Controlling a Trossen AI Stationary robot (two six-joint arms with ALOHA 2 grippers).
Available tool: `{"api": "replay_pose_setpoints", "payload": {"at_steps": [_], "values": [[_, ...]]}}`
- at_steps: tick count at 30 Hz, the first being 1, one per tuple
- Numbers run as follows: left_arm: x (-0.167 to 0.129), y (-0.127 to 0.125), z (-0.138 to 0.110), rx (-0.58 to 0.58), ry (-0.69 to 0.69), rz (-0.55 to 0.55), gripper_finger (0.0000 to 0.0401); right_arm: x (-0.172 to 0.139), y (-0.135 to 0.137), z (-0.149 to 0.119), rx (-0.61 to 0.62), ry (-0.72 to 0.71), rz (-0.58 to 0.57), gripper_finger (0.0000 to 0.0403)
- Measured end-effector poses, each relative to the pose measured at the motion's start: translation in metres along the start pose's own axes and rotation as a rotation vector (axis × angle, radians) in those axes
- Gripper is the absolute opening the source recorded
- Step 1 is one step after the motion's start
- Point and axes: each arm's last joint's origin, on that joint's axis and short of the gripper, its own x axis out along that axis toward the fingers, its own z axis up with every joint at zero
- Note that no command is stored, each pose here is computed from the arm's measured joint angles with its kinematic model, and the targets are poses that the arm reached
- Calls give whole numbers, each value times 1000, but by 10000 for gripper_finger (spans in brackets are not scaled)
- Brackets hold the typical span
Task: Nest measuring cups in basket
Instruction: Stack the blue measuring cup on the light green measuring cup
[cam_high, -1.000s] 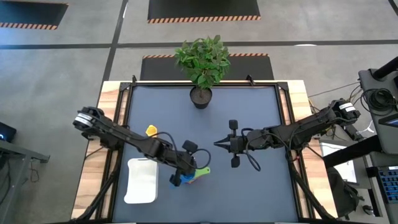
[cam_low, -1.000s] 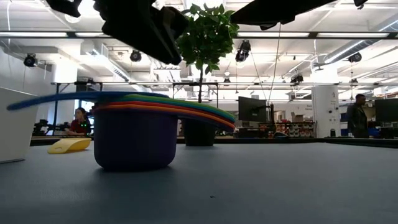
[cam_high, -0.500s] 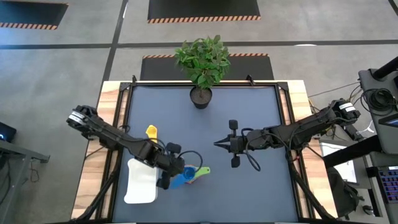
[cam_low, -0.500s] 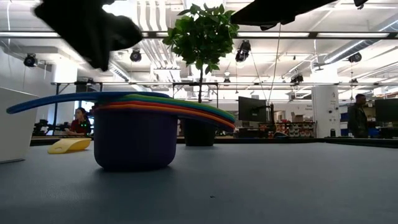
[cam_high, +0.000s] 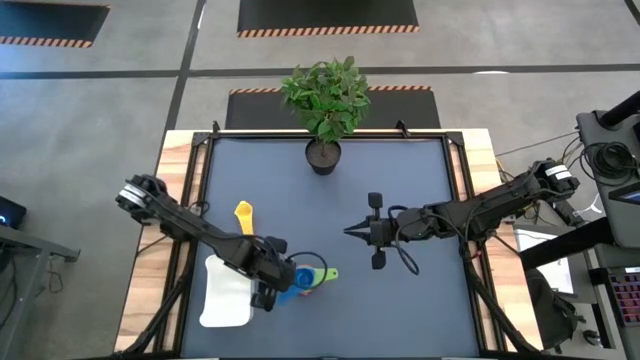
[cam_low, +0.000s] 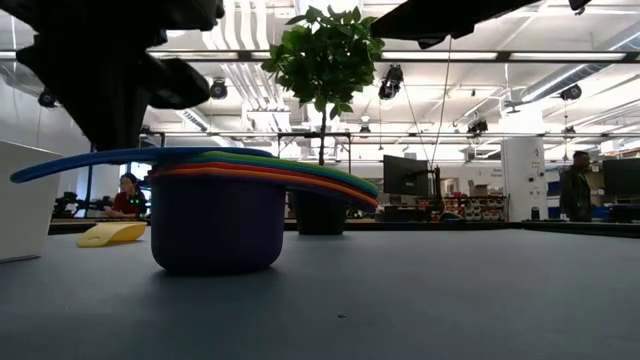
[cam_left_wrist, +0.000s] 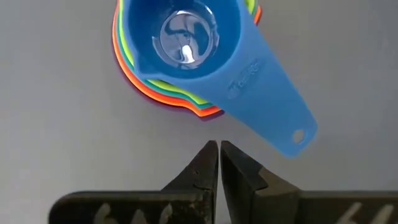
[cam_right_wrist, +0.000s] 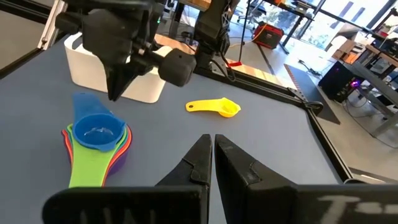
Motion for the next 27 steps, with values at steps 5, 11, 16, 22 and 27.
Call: {"api": "replay_pose_setpoints", "payload": {"at_steps": [5, 11, 16, 22, 27], "values": [[10, 0, 0, -15, 30, 7, 0, 0, 0, 0, 1, -1, 0, 9], [15, -5, 4, -36, 13, -53, 0, 0, 0, 0, 1, -1, 0, 9], [16, -10, 7, -38, -32, -73, 0, 0, 0, 0, 1, -1, 0, 9], [16, -17, 11, -61, -81, -123, 0, 0, 0, 0, 1, -1, 0, 9], [16, -22, 16, -74, -136, -147, 0, 0, 0, 0, 1, -1, 0, 9]]}}
